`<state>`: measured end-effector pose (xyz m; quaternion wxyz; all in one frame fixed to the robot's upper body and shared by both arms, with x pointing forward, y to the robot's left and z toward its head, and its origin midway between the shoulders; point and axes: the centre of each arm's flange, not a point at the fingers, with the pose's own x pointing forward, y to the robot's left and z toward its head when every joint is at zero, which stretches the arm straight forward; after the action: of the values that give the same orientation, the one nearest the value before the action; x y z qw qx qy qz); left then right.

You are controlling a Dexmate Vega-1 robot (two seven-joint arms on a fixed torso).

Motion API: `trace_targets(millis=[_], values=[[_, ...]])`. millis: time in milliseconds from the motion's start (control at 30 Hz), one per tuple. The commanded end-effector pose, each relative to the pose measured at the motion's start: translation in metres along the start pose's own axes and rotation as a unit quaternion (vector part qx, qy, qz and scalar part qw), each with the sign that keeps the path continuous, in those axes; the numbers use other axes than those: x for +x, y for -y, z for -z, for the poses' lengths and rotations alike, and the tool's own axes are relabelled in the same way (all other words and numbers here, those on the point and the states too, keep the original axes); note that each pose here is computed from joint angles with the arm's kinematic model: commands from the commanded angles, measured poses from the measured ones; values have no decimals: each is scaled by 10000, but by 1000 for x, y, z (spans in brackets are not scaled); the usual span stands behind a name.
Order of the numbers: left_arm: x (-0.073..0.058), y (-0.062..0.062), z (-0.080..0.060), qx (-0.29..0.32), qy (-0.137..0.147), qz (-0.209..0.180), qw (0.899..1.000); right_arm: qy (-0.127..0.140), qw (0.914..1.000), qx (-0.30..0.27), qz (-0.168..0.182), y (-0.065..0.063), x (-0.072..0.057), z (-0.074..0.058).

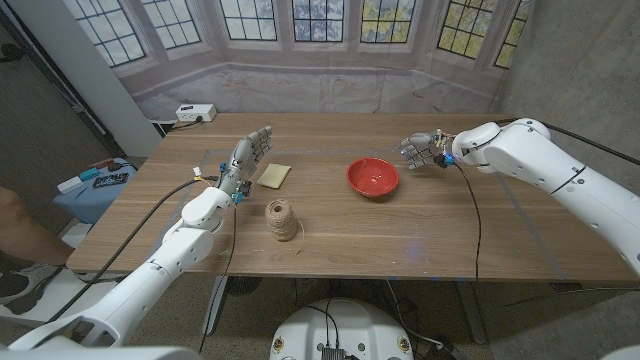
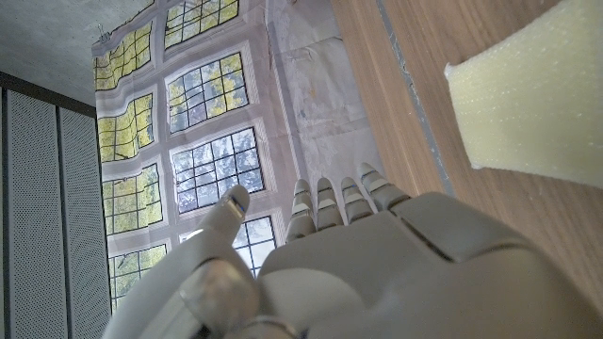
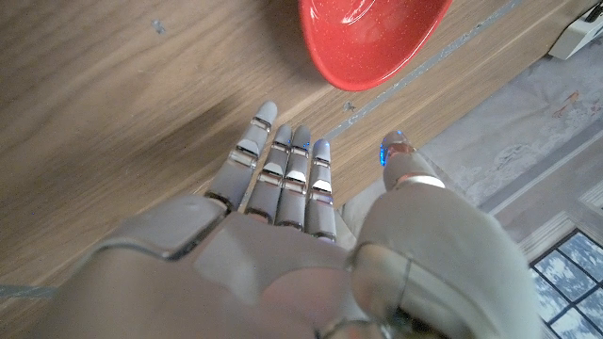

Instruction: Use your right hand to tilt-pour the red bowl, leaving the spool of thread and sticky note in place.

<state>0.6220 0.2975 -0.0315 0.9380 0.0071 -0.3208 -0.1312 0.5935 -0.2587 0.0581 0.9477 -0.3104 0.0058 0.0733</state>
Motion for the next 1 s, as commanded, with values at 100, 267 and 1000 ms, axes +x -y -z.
trace_targets(millis=[100,267,1000], values=[[-1,4,1,-27,26,24,10000,-373,9988,-228,-199,-5,4,-14],[-2,5,1,-36,27,43,10000,-464,9980,-339,-246,-9,6,-20],[-5,8,5,-118,64,27,9999,-953,9900,-926,-476,-36,26,-41]])
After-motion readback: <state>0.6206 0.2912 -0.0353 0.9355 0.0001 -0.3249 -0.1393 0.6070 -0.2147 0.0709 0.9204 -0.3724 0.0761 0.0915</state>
